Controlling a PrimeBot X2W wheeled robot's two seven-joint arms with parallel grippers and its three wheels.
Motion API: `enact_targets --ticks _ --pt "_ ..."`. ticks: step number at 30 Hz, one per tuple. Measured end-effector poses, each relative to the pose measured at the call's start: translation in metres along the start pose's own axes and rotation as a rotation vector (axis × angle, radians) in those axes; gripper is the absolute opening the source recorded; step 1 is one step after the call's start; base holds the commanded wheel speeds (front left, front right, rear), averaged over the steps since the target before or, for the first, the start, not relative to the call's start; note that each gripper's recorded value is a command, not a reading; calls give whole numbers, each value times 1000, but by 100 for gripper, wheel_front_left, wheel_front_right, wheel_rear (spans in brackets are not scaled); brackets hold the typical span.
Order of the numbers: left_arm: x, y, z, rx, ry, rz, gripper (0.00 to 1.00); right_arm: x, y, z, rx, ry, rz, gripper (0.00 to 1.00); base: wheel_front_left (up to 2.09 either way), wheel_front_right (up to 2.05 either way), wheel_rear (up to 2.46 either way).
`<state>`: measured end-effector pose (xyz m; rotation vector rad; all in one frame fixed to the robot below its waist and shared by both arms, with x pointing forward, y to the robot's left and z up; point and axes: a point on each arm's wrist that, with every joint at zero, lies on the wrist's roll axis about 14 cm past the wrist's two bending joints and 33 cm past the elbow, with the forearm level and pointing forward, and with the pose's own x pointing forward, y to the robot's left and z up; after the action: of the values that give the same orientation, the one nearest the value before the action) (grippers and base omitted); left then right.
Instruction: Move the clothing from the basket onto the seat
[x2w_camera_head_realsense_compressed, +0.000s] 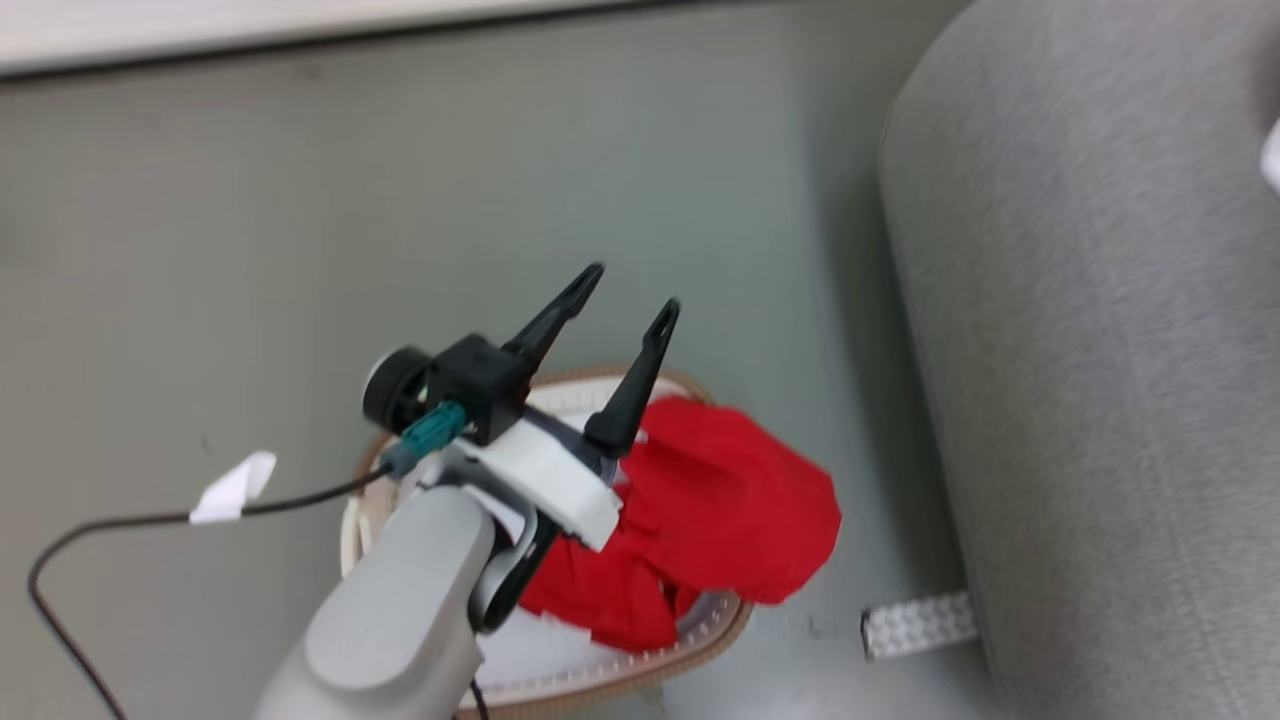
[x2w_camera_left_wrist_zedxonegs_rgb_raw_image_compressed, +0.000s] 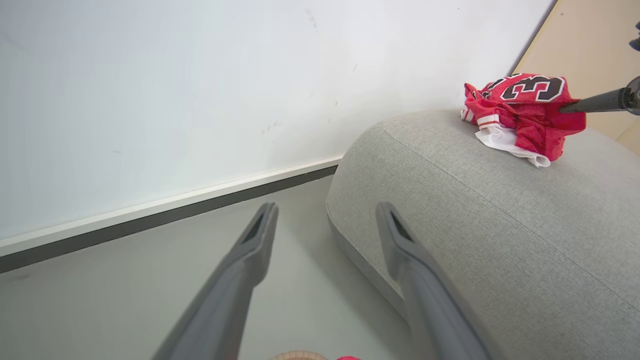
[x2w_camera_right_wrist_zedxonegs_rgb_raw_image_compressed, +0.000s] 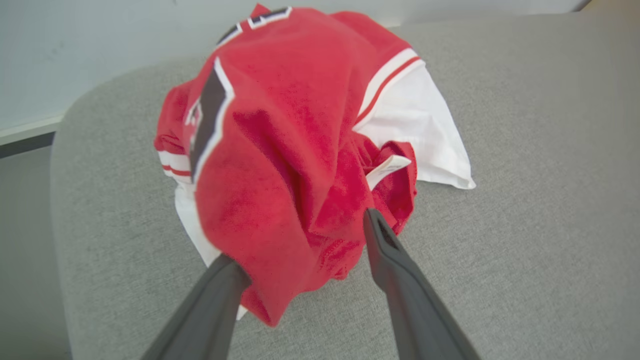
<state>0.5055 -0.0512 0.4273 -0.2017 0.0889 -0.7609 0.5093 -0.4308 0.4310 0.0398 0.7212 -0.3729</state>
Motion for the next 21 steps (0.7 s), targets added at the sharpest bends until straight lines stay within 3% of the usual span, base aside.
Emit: enact_targets --ticks 11,18,21 --pt "-51 -4 75 51 -116 120 100 -106 21 83 -98 -360 170 100 0 0 0" --pt "-103 15 127 85 -236 300 100 -186 35 121 -16 -684 311 100 0 0 0" --pt "-130 23 147 99 -294 377 100 -204 46 108 31 -754 373 100 0 0 0"
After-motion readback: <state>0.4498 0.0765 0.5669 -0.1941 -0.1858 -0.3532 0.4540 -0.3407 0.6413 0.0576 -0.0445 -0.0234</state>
